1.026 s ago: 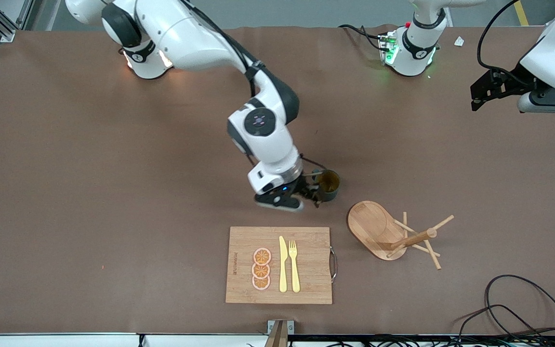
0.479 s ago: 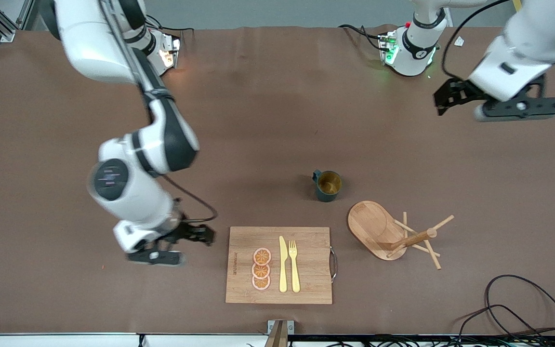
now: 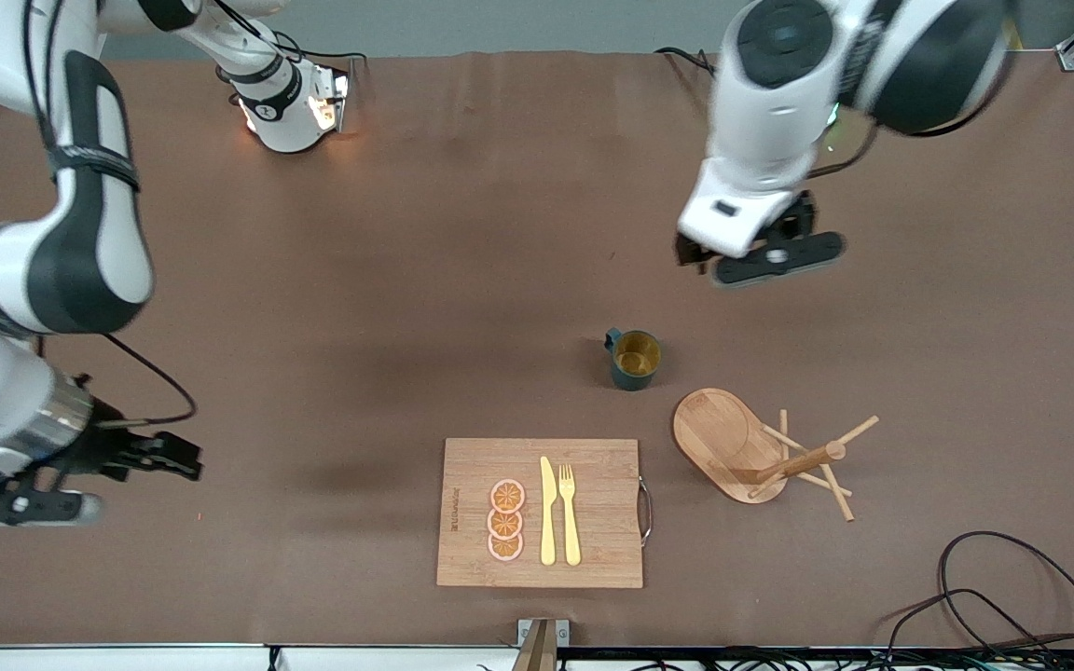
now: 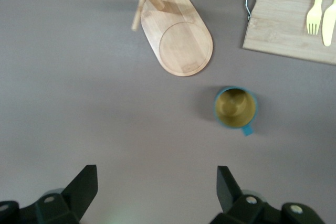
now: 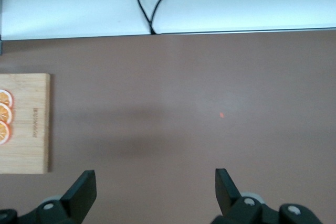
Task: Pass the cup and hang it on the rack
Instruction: 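Lower the left gripper onto the mug handle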
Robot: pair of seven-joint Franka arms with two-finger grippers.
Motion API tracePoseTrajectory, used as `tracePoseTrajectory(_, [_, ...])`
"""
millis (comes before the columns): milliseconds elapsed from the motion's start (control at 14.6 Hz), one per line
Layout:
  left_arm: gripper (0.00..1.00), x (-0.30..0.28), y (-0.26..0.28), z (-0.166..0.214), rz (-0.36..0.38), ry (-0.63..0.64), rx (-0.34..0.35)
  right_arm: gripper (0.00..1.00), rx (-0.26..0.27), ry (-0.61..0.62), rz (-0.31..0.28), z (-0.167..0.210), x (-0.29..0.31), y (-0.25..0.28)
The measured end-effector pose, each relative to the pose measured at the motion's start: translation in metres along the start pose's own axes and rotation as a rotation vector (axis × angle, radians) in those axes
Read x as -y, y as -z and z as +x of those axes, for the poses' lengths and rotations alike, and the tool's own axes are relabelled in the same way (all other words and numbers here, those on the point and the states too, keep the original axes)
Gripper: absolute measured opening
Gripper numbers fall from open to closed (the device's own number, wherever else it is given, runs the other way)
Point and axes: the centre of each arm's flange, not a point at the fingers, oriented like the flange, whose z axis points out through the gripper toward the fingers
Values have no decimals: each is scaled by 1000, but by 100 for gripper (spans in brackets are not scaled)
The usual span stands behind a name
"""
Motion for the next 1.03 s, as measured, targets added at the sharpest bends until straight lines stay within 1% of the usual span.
tracePoseTrajectory(137, [100, -53, -25, -31, 31, 63, -45, 100, 7, 4, -15, -22, -13, 26])
tracePoseTrajectory(274, [100, -99, -52, -60, 42, 134, -100, 100, 14, 4, -33, -47, -22, 50])
tracePoseTrajectory(479, [100, -155, -104, -104, 80, 234, -220, 100, 19, 2, -31, -86, -30, 78])
tracePoseTrajectory(615, [100, -183, -140, -134, 105, 302, -289, 100, 14, 2, -26, -103, -33, 90])
tracePoseTrajectory(752, [100, -202, -173, -161, 121, 372, -367, 100, 5, 21, -28, -107, -36, 95])
tracePoseTrajectory(889, [100, -212, -208, -185, 121, 400, -481, 100, -34, 40, -33, -100, -46, 104])
tracePoseTrajectory(957, [100, -214, -226, -195, 118, 408, -528, 100, -55, 47, -38, -95, -53, 112])
tracePoseTrajectory(1026, [100, -214, -242, -201, 119, 419, -559, 100, -77, 48, -43, -89, -59, 121])
